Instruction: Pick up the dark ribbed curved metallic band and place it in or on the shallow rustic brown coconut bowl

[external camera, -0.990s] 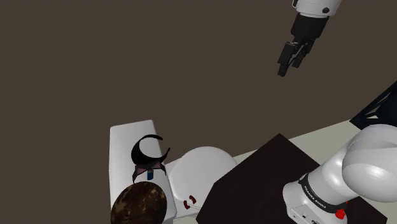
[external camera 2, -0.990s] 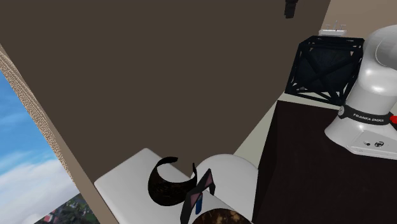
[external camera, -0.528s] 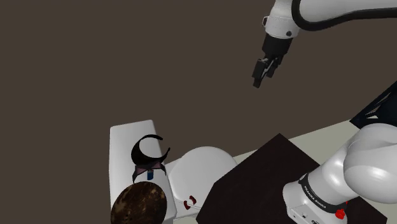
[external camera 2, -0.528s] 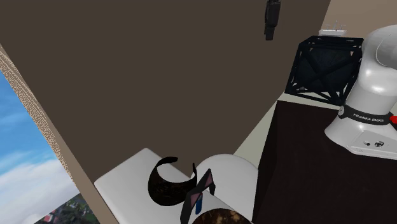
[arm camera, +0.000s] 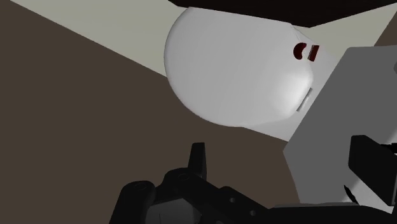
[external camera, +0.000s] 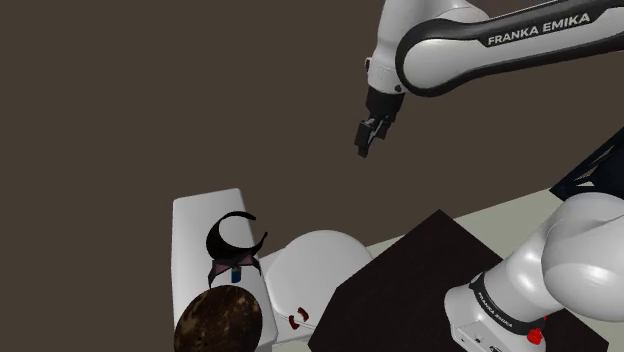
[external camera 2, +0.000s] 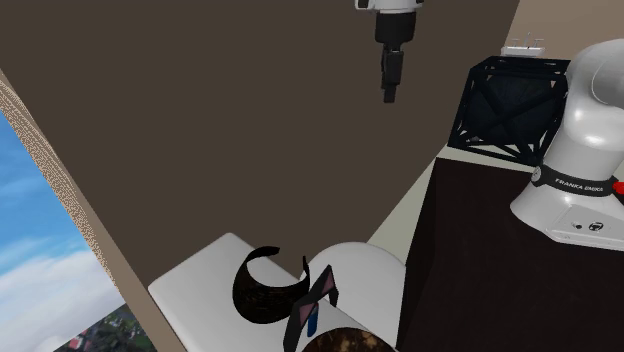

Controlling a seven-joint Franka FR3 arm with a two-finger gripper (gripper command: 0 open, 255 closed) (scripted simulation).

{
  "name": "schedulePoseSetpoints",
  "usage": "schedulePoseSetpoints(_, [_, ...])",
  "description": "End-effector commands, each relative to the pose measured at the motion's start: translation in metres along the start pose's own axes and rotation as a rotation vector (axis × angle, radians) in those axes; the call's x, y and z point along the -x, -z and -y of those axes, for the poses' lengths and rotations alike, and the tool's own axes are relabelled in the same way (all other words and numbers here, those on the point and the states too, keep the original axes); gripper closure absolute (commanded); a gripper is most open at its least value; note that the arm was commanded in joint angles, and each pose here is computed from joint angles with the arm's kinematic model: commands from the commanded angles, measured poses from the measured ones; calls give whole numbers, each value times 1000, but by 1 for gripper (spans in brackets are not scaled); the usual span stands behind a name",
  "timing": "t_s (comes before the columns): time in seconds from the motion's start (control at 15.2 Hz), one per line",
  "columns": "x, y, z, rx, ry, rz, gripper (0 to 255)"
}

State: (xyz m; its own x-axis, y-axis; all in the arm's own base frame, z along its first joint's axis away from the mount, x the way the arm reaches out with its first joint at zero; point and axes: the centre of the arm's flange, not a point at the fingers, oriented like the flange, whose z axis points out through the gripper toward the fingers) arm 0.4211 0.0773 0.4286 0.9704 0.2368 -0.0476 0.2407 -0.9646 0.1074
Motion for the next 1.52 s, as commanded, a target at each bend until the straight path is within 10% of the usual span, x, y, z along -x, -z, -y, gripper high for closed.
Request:
schedulePoseSetpoints(0.0, [-17,-21,13,3,28,-10,0])
schedulePoseSetpoints(1.45, [-176,-203,163,44,321,-96,0])
